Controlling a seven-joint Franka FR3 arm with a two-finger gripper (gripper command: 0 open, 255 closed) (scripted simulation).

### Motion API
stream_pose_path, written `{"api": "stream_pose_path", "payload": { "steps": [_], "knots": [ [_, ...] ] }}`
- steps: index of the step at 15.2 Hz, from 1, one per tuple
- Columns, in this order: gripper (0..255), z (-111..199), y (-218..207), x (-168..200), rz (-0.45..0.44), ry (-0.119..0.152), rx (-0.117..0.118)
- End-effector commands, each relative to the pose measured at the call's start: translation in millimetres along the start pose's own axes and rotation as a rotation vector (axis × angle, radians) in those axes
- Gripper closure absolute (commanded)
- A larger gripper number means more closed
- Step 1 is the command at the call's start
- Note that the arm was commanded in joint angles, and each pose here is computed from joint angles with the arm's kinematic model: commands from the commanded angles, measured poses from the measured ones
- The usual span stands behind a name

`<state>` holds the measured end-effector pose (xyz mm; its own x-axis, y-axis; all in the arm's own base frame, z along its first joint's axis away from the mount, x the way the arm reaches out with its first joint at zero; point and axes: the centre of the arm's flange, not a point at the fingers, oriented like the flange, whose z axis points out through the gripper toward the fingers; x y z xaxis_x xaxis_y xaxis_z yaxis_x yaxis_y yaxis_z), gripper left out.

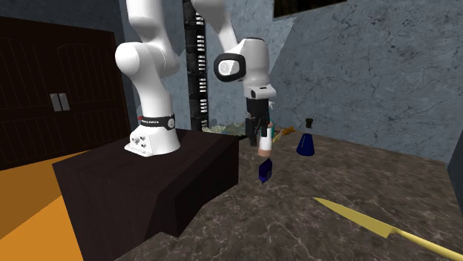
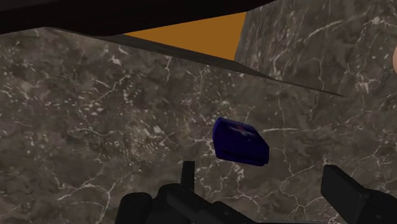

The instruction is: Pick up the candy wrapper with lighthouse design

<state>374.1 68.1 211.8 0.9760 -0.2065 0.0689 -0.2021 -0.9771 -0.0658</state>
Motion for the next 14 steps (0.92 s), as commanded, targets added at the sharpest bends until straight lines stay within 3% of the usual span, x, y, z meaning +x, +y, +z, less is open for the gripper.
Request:
{"api": "stream_pose_path", "payload": {
  "steps": [1, 4, 14],
  "knots": [
    [0, 25, -6, 1, 0.005, 0.017, -0.001],
    [0, 62, -12, 8, 0.011, 0.037, -0.005],
    [0, 107, -10, 7, 0.012, 0.040, -0.006]
  ]
}}
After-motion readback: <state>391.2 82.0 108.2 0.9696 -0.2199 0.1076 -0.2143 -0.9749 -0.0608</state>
